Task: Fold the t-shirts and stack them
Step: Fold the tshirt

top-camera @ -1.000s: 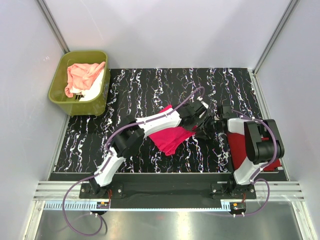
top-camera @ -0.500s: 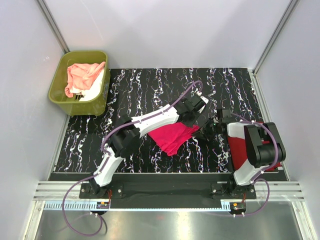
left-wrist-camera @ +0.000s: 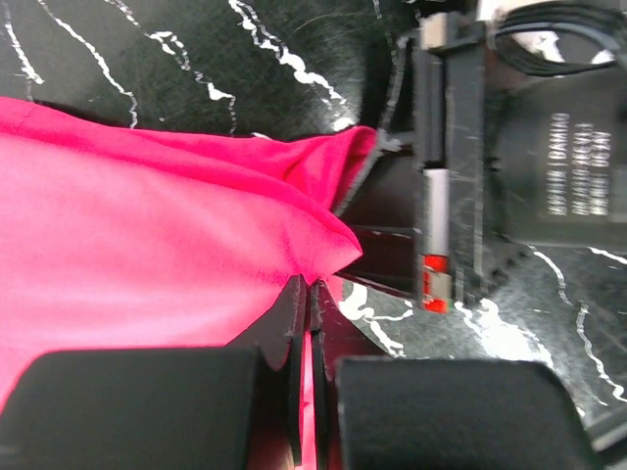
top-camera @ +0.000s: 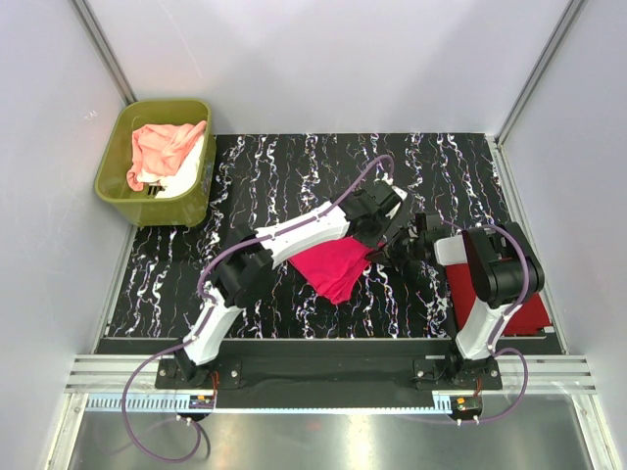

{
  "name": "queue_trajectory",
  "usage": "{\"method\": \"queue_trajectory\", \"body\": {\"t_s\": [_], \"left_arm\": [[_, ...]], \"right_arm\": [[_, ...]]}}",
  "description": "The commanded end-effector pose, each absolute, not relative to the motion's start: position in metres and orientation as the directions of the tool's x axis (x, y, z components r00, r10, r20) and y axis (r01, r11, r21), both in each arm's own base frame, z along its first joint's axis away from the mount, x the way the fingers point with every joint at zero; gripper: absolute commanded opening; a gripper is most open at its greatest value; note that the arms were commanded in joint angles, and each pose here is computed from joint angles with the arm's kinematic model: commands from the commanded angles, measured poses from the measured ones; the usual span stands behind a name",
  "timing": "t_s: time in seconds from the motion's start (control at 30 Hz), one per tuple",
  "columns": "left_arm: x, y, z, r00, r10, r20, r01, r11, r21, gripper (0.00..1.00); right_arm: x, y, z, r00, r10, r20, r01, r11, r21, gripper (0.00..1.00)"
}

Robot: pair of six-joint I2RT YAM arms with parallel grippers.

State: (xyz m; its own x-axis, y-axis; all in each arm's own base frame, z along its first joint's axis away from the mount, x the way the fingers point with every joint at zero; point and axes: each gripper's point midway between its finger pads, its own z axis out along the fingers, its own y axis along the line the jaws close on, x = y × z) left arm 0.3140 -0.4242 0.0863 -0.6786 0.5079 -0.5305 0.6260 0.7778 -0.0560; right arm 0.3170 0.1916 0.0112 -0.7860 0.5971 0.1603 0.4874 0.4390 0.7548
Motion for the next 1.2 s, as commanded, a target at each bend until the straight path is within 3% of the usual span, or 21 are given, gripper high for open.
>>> {"method": "queue_trajectory", "body": {"t_s": [0.0, 0.5, 0.63, 0.7, 0.73, 0.83, 0.97, 1.03, 1.17], "left_arm": [[0.315, -0.447, 0.13, -0.673, 0.427, -0.604, 0.629, 0.76, -0.163, 0.0], [0.315, -0.468, 0.102, -0.723, 0.405, -0.559, 0.611, 0.753, -0.244, 0.0], [0.321, -0.46, 0.09, -0.749, 0.398, -0.53, 0.59, 0.765, -0.259, 0.02], [0.325, -0.458, 0.092, -0.761, 0.38, -0.526, 0.579, 0.763, -0.287, 0.06], [0.325, -0.457, 0.093, -0.771, 0.372, -0.517, 0.575, 0.756, -0.313, 0.18], [0.322, -0.46, 0.113, -0.775, 0.351, -0.525, 0.584, 0.716, -0.384, 0.39], [0.31, -0.459, 0.17, -0.735, 0.321, -0.598, 0.635, 0.635, -0.44, 0.55], [0.311, -0.443, 0.195, -0.728, 0.287, -0.623, 0.633, 0.63, -0.45, 0.52], [0.326, -0.392, 0.203, -0.782, 0.208, -0.588, 0.546, 0.684, -0.485, 0.35]], "right_arm": [[0.311, 0.185, -0.012, -0.745, 0.642, 0.182, 0.555, 0.445, 0.703, 0.0], [0.3, 0.182, 0.004, -0.73, 0.66, 0.179, 0.566, 0.436, 0.699, 0.0], [0.303, 0.176, 0.018, -0.754, 0.646, 0.116, 0.53, 0.495, 0.689, 0.02], [0.296, 0.168, 0.018, -0.751, 0.652, 0.108, 0.555, 0.532, 0.64, 0.04], [0.302, 0.167, 0.029, -0.758, 0.648, 0.075, 0.531, 0.546, 0.648, 0.05], [0.3, 0.159, 0.038, -0.787, 0.617, 0.026, 0.496, 0.608, 0.62, 0.09], [0.296, 0.149, 0.052, -0.811, 0.586, -0.004, 0.471, 0.656, 0.59, 0.15], [0.294, 0.143, 0.061, -0.83, 0.557, -0.039, 0.437, 0.69, 0.577, 0.2], [0.293, 0.145, 0.077, -0.863, 0.5, -0.072, 0.366, 0.717, 0.593, 0.24]]}}
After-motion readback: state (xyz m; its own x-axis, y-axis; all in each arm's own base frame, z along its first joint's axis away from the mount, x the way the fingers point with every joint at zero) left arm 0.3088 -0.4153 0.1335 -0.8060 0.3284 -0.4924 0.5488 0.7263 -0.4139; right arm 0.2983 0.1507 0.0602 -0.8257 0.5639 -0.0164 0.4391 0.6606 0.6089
